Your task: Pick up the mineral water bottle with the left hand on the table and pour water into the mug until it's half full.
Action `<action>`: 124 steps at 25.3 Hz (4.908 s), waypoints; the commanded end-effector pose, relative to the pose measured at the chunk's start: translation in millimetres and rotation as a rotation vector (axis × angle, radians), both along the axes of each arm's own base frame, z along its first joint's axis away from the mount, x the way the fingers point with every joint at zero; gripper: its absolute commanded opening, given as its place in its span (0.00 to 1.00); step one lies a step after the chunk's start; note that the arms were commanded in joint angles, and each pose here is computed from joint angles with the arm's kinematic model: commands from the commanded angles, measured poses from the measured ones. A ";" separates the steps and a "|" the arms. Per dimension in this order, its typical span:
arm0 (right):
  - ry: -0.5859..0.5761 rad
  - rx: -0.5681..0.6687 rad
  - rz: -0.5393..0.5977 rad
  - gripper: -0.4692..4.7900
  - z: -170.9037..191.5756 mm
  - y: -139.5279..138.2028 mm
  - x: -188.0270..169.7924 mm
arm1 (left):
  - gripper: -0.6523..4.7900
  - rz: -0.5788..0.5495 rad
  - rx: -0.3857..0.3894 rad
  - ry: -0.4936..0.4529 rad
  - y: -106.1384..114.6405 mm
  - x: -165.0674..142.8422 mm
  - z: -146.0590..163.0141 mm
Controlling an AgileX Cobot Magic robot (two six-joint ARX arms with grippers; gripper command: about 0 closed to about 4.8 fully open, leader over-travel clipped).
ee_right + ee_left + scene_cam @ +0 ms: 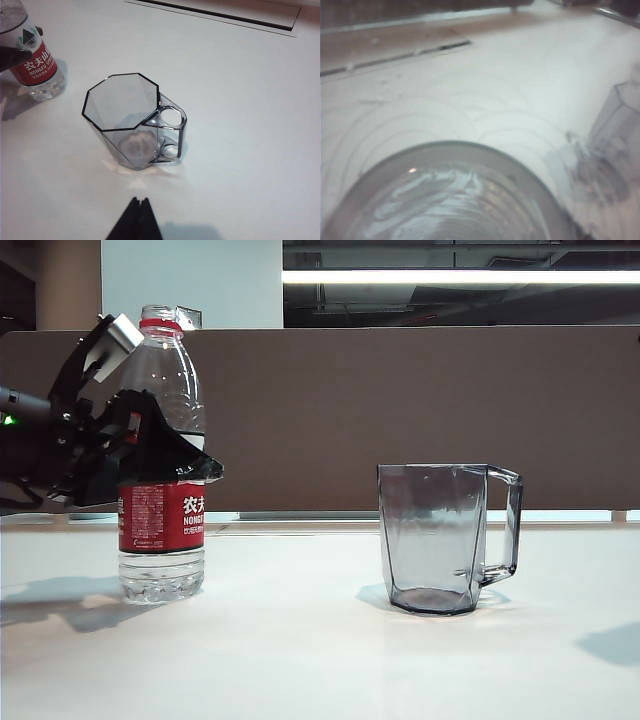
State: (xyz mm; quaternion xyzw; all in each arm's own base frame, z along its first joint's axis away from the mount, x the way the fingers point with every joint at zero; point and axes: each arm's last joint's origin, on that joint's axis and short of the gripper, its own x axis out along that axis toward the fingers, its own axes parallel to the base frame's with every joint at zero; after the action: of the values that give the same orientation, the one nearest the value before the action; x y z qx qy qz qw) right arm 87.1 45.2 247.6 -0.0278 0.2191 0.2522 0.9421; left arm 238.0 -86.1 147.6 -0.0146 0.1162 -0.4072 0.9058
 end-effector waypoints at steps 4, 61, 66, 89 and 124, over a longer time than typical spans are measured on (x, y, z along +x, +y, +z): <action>-0.022 0.007 0.004 0.09 3.8 0.2 0.2 | 1.00 -0.006 -0.007 -0.023 -0.1 1.0 3.1; -0.022 0.006 0.003 0.09 3.8 0.2 0.3 | 0.56 0.025 -0.005 -0.059 0.2 3.0 6.6; -0.025 0.001 0.008 0.09 3.8 0.2 0.2 | 0.56 0.106 -0.014 -0.072 -3.1 10.7 15.0; -0.028 0.000 0.049 0.09 3.9 1.1 -0.3 | 0.56 0.120 0.138 -0.129 -72.5 27.8 59.9; -0.027 0.001 0.051 0.09 3.8 1.2 -0.3 | 0.56 0.031 0.659 -0.471 -143.6 26.2 62.9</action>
State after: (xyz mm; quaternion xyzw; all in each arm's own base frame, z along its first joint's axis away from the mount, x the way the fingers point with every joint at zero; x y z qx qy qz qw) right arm 86.7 46.3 247.5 -0.0367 0.2168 0.2729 0.9366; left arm 263.2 -227.1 199.8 0.3659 0.0661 -0.3322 0.8668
